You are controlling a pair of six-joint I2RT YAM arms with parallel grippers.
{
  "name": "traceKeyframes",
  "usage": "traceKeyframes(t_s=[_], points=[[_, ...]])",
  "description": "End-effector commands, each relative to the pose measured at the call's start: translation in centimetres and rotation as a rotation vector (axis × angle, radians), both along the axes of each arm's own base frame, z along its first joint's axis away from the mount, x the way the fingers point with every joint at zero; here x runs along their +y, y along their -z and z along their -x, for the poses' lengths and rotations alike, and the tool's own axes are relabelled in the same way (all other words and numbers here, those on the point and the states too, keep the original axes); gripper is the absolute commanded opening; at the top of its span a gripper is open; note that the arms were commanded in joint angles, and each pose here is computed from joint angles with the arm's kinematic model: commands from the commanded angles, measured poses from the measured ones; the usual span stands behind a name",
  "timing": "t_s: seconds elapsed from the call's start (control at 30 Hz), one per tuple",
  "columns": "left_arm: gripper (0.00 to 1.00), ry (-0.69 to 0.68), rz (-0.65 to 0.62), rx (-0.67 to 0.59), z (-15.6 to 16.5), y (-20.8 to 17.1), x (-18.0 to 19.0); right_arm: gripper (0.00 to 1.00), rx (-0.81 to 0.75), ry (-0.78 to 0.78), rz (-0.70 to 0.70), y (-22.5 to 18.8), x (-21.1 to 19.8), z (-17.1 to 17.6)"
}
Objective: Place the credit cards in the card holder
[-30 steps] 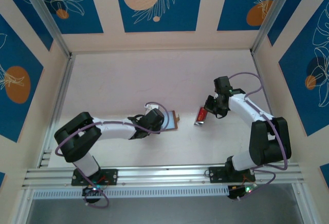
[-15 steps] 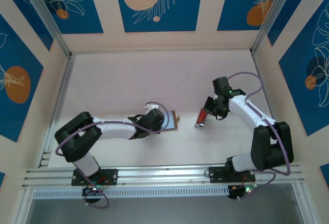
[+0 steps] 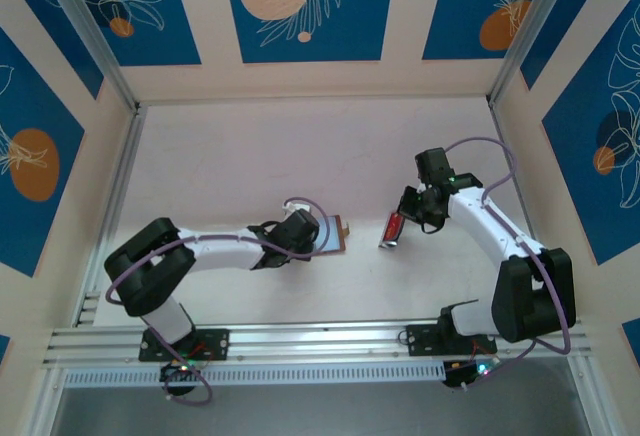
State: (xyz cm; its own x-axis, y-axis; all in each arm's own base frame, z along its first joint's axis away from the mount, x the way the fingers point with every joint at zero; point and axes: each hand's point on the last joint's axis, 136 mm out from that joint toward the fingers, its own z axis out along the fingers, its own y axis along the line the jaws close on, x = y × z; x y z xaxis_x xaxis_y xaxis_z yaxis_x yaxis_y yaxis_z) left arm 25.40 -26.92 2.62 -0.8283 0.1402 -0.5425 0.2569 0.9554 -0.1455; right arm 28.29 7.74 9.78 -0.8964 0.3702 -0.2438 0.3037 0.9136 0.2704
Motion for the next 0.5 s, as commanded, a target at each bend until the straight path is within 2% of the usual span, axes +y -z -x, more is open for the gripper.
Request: traceKeyframes(t_s=[0.0, 0.47], points=[[0.15, 0.043, -0.074, 0.066, 1.2, 0.0, 1.3, 0.00, -0.035, 0.006, -0.002, -1.5, -0.2, 0.2], [0.16, 0.031, -0.067, 0.049, 1.3, -1.3, 1.9, 0.00, -0.044, 0.004, -0.001, -1.9, -0.6, 0.8]])
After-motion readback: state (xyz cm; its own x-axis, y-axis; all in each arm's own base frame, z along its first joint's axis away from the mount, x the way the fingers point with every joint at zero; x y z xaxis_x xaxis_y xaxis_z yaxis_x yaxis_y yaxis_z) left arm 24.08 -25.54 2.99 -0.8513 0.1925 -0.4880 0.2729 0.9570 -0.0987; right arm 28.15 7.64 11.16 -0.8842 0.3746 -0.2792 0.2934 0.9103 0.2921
